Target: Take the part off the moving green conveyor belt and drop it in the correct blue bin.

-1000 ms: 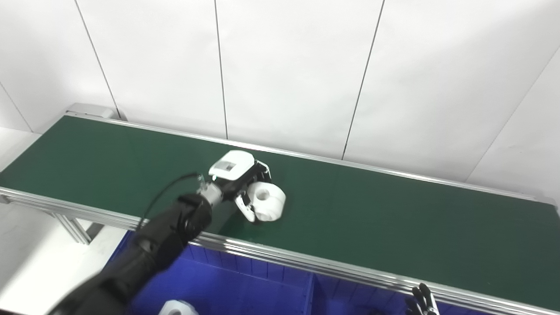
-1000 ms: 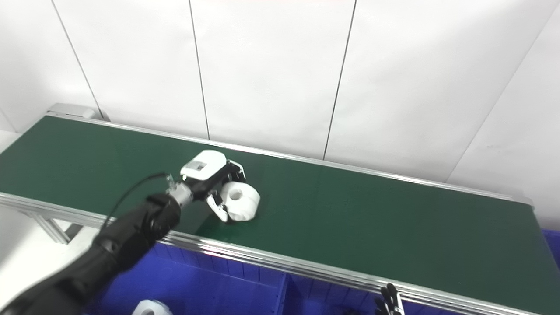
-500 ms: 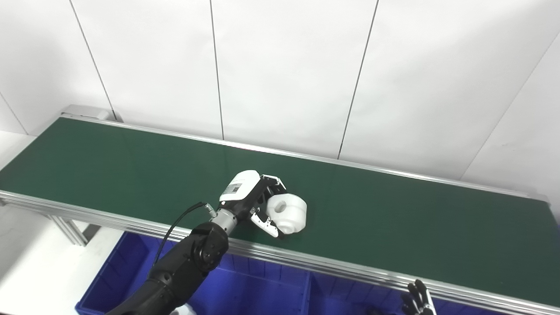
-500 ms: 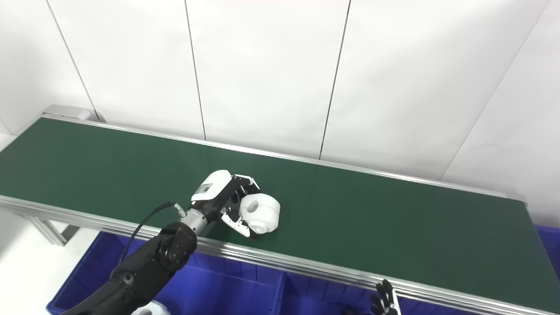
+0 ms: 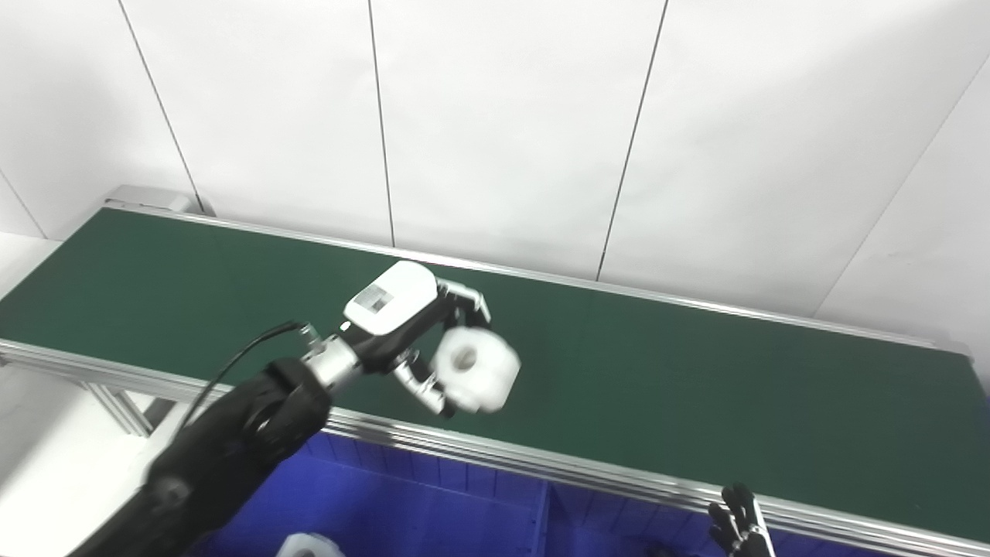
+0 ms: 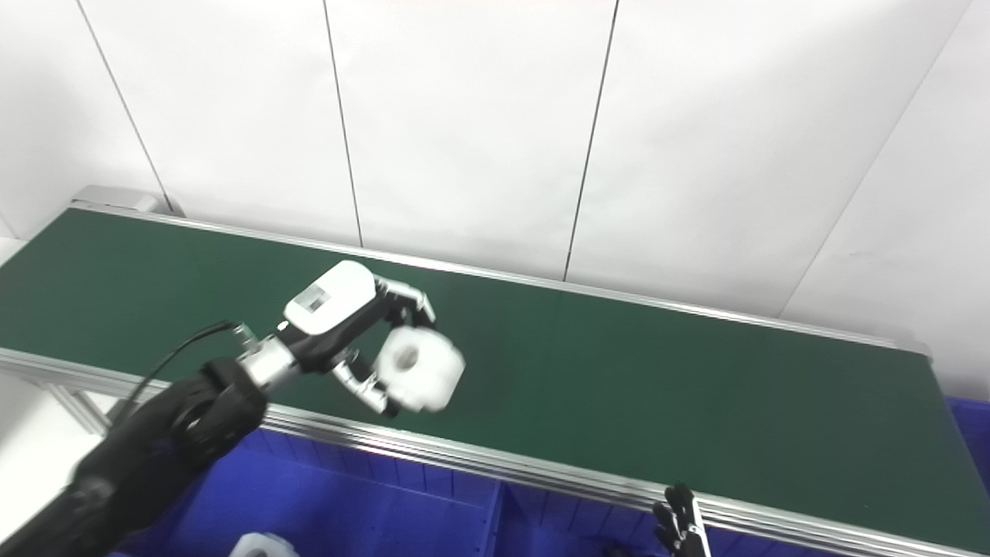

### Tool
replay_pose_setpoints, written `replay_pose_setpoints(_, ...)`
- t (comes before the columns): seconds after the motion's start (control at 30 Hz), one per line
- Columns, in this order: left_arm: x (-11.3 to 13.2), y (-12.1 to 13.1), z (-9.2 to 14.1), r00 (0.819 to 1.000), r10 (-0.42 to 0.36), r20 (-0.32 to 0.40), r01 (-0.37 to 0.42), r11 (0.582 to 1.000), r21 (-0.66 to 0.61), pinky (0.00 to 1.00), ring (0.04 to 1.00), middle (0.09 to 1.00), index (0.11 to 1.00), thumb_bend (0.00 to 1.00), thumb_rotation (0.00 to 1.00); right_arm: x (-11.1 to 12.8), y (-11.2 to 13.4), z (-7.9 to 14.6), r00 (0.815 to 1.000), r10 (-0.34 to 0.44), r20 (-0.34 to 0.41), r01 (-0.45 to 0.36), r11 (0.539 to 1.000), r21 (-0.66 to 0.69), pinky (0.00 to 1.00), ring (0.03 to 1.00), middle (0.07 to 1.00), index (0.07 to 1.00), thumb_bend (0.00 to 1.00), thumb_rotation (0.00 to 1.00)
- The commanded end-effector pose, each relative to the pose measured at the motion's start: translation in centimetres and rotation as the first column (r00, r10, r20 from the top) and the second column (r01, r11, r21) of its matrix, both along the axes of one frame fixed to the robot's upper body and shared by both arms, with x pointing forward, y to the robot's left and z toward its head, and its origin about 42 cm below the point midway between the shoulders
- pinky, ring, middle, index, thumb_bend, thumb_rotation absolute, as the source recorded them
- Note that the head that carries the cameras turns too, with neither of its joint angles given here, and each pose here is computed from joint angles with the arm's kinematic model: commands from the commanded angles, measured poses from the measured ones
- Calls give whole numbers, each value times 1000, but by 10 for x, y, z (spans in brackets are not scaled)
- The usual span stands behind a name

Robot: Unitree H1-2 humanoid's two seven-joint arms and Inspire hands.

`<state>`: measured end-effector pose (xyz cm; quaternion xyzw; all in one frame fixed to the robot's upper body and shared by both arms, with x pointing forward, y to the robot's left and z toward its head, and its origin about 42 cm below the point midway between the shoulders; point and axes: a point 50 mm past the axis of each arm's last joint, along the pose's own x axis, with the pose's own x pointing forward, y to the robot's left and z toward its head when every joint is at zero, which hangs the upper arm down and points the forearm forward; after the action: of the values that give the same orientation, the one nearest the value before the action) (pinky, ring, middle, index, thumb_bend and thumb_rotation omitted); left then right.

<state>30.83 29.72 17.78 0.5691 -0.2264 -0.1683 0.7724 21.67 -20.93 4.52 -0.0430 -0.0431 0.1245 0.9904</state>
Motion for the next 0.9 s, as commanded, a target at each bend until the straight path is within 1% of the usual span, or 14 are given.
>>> replay_pose_setpoints(0.0, -21, 9, 5, 999, -42, 17, 41, 995, 88, 383, 369, 427, 522, 521, 0, 5, -1, 13, 999, 10, 47, -11, 1000, 18, 923, 939, 969, 1000, 851, 945)
replay_pose_setpoints(0.07, -39, 14, -2, 998, -57, 2, 56, 986, 157, 401, 392, 445, 519, 521, 0, 7, -3, 15, 999, 12, 51, -13, 1000, 21, 920, 937, 965, 1000, 838, 931)
replay_pose_setpoints(0.17, -56, 17, -13, 998, -61, -35, 67, 976, 206, 448, 423, 459, 510, 522, 0, 9, -7, 20, 998, 16, 52, -17, 1000, 24, 916, 934, 963, 1000, 833, 914)
replay_pose_setpoints(0.2, -58, 17, -15, 997, -62, -42, 69, 975, 212, 454, 424, 458, 511, 522, 0, 10, -8, 21, 998, 18, 53, -19, 1000, 23, 917, 934, 964, 1000, 832, 913)
replay_pose_setpoints(0.23, -62, 16, -22, 997, -62, -52, 72, 971, 228, 432, 407, 447, 512, 522, 0, 11, -8, 23, 998, 18, 53, -19, 1000, 22, 915, 932, 962, 1000, 834, 908)
replay_pose_setpoints(0.33, -66, 14, -36, 995, -59, -77, 79, 952, 295, 395, 389, 434, 514, 522, 0, 15, -10, 27, 998, 17, 53, -18, 1000, 17, 909, 926, 957, 999, 843, 903)
replay_pose_setpoints(0.47, -65, 12, -49, 994, -48, -100, 83, 920, 384, 463, 451, 485, 482, 524, 0, 18, -9, 33, 998, 20, 58, -21, 1000, 16, 908, 922, 953, 998, 846, 907)
replay_pose_setpoints(0.5, -64, 13, -52, 994, -47, -104, 85, 913, 399, 441, 432, 471, 492, 525, 0, 19, -9, 33, 998, 21, 59, -22, 1000, 15, 910, 920, 956, 999, 849, 918)
replay_pose_setpoints(0.53, -62, 13, -55, 995, -44, -95, 80, 906, 416, 439, 431, 470, 492, 525, 0, 19, -8, 34, 998, 21, 63, -22, 1000, 13, 910, 920, 956, 1000, 849, 919)
replay_pose_setpoints(0.57, -61, 13, -57, 995, -43, -87, 76, 901, 428, 432, 416, 449, 502, 524, 0, 20, -8, 35, 998, 21, 65, -22, 1000, 11, 909, 919, 956, 1000, 849, 925)
replay_pose_setpoints(0.67, -57, 12, -58, 999, -12, -47, 31, 901, 432, 436, 405, 433, 516, 522, 0, 19, -7, 36, 998, 20, 64, -21, 1000, 14, 907, 920, 954, 998, 850, 925)
replay_pose_setpoints(0.77, -54, 14, -60, 1000, 12, -10, -6, 907, 420, 436, 391, 425, 519, 521, 0, 19, -5, 36, 998, 17, 67, -18, 1000, 11, 900, 917, 949, 995, 852, 923)
replay_pose_setpoints(0.87, -51, 16, -61, 1000, 22, 2, -21, 917, 399, 421, 388, 424, 519, 520, 0, 19, -4, 37, 998, 14, 67, -14, 1000, 10, 890, 913, 946, 992, 848, 922)
